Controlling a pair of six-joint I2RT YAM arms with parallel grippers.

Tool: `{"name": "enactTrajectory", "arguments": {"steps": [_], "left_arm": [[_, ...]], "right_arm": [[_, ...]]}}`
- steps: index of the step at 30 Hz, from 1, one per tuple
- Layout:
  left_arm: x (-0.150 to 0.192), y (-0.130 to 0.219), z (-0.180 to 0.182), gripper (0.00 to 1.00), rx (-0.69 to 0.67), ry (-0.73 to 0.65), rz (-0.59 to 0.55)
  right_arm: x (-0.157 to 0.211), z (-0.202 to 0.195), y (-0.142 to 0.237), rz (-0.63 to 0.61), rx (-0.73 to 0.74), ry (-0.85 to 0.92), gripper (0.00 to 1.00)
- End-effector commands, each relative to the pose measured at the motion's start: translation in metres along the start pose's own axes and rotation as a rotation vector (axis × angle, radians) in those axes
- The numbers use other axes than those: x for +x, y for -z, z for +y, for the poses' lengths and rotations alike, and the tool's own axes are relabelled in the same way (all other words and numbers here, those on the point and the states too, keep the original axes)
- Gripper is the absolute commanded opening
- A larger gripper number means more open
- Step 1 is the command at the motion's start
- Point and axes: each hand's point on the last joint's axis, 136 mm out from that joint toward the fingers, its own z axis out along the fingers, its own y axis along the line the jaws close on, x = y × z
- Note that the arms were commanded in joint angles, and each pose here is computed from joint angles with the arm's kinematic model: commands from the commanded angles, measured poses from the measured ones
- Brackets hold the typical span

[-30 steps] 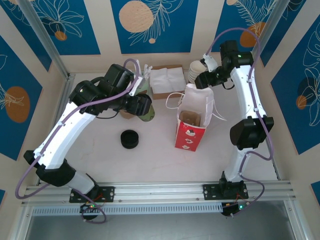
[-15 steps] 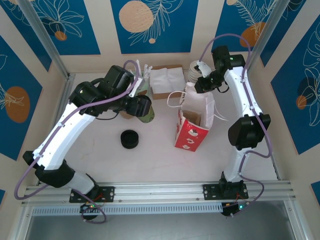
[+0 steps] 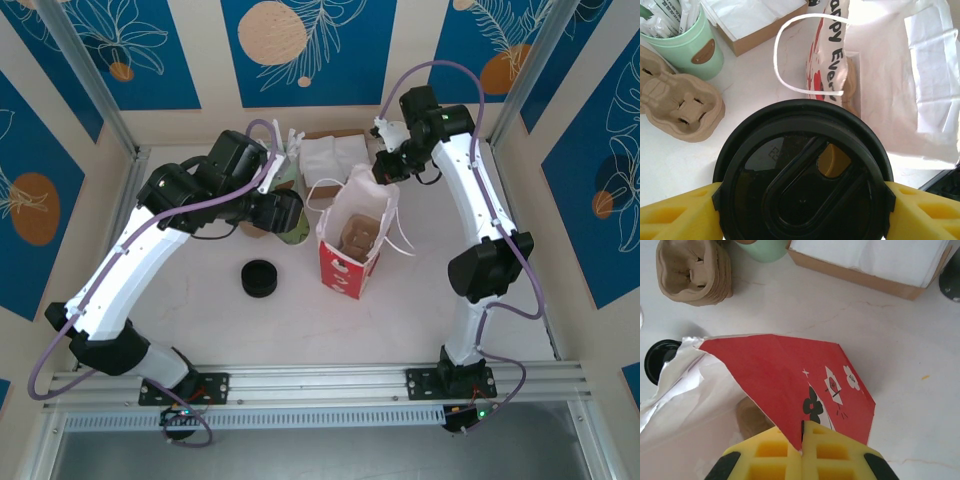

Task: Pack the takeout coffee

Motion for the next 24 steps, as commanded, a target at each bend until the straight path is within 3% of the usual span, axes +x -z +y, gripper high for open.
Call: {"name": "enactTrajectory", "arguments": {"steps": [1, 5, 13, 24], "left_arm": [[-0.012, 0.017, -0.007, 0.74, 0.03, 0.001, -0.06], [-0.02, 0.026, -0.009, 0.74, 0.034, 0.002, -0.09], [-0.033, 0.042, -0.016, 0.74, 0.056, -0.013, -0.128], [-0.035, 0.021, -0.05, 0.74, 0.084, -0.09, -0.126]], "right_arm": [[0.005, 0.021, 0.022, -0.022, -0.033, -0.166, 0.0], [0.007, 0.035, 0.022, -0.04, -0.069, -0.291, 0.0], [0.011, 0.052, 0.021, -0.06, -0.093, -0.322, 0.0], [0.008, 0.091, 0.015, -0.067, -0.176, -0.187, 0.0]]}}
